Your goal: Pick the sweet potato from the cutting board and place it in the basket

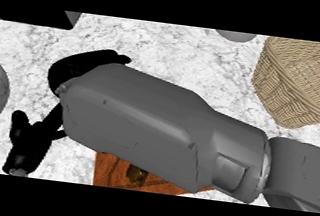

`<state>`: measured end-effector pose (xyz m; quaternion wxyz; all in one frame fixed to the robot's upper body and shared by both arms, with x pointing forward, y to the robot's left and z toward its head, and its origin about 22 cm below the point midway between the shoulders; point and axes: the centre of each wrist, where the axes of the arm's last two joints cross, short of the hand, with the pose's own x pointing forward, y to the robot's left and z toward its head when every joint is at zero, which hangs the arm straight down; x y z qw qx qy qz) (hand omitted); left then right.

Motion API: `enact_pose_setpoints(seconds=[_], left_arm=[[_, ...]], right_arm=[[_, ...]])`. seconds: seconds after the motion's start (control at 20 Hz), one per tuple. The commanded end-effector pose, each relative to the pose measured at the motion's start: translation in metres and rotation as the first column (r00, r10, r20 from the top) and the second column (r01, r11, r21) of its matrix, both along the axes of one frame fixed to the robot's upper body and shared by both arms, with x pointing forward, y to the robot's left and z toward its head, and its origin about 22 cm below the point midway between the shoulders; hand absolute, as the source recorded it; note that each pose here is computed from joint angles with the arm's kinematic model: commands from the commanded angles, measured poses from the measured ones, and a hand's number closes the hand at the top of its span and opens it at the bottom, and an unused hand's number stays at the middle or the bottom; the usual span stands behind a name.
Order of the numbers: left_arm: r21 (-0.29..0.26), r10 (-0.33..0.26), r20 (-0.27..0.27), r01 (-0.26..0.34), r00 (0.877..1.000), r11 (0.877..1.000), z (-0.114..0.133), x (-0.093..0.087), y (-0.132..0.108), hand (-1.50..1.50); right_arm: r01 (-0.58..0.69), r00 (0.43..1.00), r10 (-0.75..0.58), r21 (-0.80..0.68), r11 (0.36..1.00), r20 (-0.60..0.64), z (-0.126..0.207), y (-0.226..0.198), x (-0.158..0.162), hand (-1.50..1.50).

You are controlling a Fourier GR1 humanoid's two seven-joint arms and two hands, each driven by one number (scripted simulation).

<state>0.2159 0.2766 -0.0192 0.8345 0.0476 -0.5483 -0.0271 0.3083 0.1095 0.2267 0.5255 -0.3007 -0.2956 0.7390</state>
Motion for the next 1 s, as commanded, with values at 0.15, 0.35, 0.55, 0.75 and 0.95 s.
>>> enact_pose_setpoints(seconds=[0.15, 0.35, 0.55, 0.75, 0.95], left_arm=[[0.01, 0.025, -0.15, -0.024, 0.988, 1.0, -0.023, -0.011, 0.012, 0.0], [0.031, 0.034, -0.142, -0.029, 0.989, 0.999, -0.022, -0.015, 0.013, 0.0], [0.044, 0.046, -0.152, -0.04, 0.987, 0.998, -0.035, -0.029, 0.016, 0.0], [0.044, 0.06, -0.133, -0.055, 0.989, 0.998, -0.023, -0.011, 0.022, 0.0], [0.034, 0.052, -0.143, -0.047, 0.988, 0.998, -0.028, -0.018, 0.013, 0.0]], right_arm=[[0.117, 0.993, -0.117, -0.151, 0.982, 0.014, -0.044, 0.0, -0.02, -1.5], [0.138, 0.99, -0.135, -0.151, 0.979, 0.025, -0.047, -0.001, -0.017, -1.5], [0.104, 0.995, -0.104, -0.152, 0.983, 0.01, -0.07, -0.007, -0.029, -1.5], [0.093, 0.996, -0.091, -0.139, 0.986, 0.021, -0.083, -0.01, -0.034, -1.5], [0.125, 0.992, -0.123, -0.141, 0.982, 0.025, -0.094, -0.014, -0.036, -1.5]])
